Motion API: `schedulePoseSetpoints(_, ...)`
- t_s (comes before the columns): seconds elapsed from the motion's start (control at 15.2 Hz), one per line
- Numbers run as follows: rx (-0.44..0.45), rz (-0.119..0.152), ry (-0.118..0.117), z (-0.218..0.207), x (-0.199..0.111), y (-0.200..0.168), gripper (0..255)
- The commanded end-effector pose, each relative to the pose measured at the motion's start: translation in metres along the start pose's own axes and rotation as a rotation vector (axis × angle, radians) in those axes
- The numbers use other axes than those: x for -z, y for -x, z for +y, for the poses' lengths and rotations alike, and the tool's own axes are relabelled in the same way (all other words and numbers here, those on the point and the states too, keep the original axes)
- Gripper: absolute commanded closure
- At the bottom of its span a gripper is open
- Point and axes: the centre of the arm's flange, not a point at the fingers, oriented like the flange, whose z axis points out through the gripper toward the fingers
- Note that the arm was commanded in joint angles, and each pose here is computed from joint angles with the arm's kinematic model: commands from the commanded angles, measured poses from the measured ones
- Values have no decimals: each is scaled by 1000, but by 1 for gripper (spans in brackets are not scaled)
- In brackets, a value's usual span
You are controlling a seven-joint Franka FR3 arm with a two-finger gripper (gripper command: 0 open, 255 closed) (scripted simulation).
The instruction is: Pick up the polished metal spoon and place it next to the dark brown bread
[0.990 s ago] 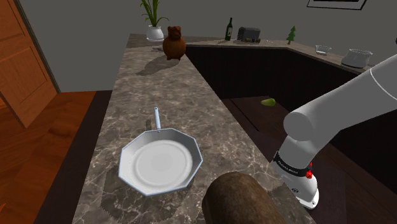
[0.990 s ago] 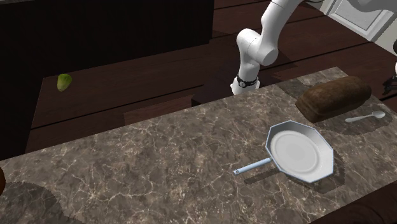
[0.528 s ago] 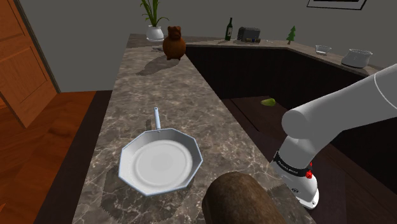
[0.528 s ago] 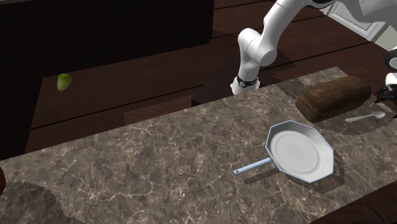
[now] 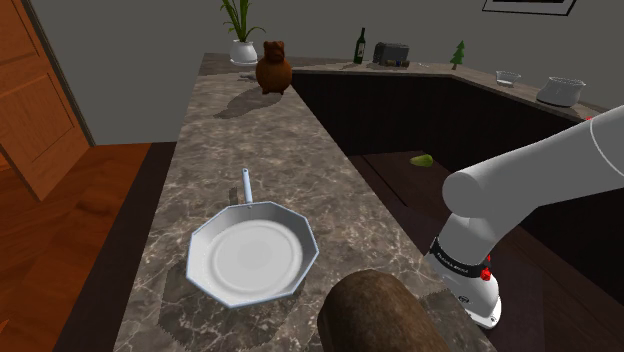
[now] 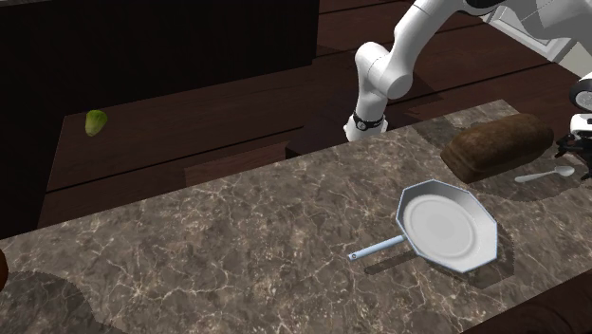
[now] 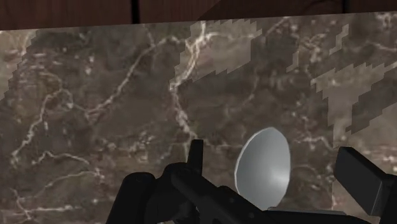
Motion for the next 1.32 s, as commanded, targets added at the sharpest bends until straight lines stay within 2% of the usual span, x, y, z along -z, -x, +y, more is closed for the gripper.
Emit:
schedulePoseSetpoints(0.0, 0, 0, 0, 0, 0, 0, 0)
schedulePoseSetpoints(0.07, 0, 0, 0, 0, 0, 0, 0)
schedulePoseSetpoints(0.13, 0, 0, 0, 0, 0, 0, 255)
schedulePoseSetpoints(0.73, 0, 0, 0, 0, 0, 0, 255)
schedulePoseSetpoints(1.25, 0, 0, 0, -1, 41, 9, 255)
